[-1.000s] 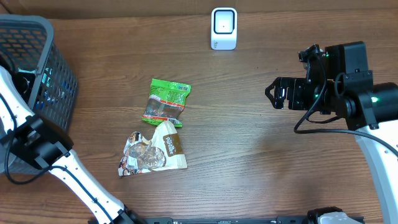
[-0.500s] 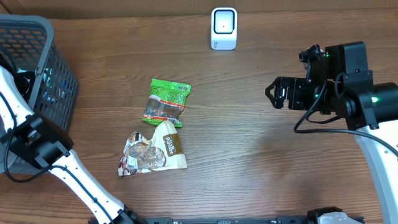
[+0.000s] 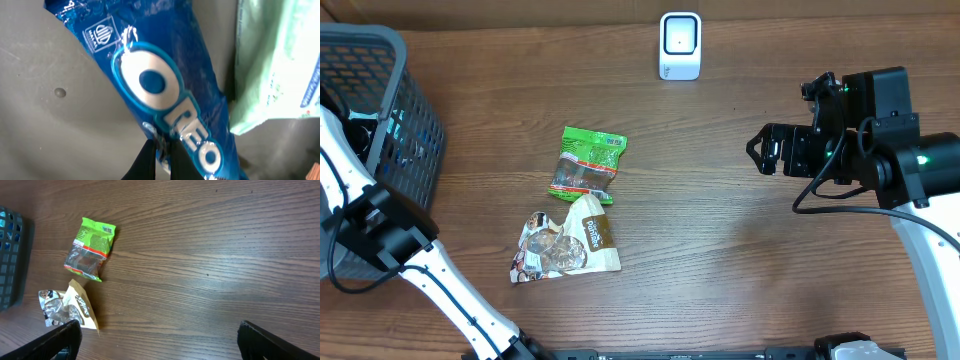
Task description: Scan the item barcode
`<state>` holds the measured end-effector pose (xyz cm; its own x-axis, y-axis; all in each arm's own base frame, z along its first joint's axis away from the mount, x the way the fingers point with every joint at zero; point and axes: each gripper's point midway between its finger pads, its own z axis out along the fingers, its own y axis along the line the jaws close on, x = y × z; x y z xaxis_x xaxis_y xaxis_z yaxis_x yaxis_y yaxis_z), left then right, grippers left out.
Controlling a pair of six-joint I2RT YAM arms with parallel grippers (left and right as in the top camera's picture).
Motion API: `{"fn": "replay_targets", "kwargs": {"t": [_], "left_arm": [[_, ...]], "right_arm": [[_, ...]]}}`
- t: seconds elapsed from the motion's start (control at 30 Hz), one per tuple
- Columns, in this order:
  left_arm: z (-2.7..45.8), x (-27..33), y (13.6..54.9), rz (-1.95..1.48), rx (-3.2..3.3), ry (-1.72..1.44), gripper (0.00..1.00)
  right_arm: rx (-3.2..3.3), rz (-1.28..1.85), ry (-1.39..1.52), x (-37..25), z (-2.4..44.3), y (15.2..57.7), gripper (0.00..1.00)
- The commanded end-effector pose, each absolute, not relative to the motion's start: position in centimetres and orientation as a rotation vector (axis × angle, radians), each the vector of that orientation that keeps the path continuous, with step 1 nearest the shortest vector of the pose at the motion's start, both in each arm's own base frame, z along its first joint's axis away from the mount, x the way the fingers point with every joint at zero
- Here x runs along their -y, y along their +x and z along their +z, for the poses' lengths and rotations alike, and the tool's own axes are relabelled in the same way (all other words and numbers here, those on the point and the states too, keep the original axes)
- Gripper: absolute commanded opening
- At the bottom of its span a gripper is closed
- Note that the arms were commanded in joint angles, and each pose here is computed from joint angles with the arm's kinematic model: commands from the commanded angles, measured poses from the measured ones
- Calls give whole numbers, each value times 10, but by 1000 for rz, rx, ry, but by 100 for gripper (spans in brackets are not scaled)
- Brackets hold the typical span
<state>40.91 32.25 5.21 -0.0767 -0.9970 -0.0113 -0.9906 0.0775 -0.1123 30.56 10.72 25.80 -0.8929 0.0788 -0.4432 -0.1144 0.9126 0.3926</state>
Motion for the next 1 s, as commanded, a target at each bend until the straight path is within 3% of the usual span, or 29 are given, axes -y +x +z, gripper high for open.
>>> {"fn": "replay_targets", "kwargs": {"t": [0.0, 0.17, 0.27, 0.37, 0.4, 0.53, 0.63, 0.77, 0.97], "left_arm": [[29, -318, 413, -123, -2392, -1949, 4], [151, -329, 435, -46, -2392, -1423, 4], [198, -326, 431, 15, -2407, -1214, 6], [221, -322, 423, 63, -2422, -1119, 33], [221, -319, 422, 41, -2429, -1121, 38], [233, -273, 413, -219, -2488, -1083, 15], [301, -251, 400, -126, -2393, -968, 18], [407, -228, 342, 156, -2165, -952, 24], [473, -176, 283, 136, -2032, -834, 24]], "right_arm": [[-2582, 592, -32, -111, 269, 308, 100], [-2582, 592, -33, -110, 269, 308, 100], [-2582, 592, -33, -110, 269, 308, 100], [-2582, 592, -33, -110, 269, 308, 100], [-2582, 592, -33, -110, 269, 308, 100], [-2582, 592, -33, -110, 269, 308, 100], [-2582, 587, -33, -110, 269, 308, 100], [-2574, 585, -42, -110, 269, 310, 100], [-2573, 578, -67, -110, 269, 309, 100]]}}
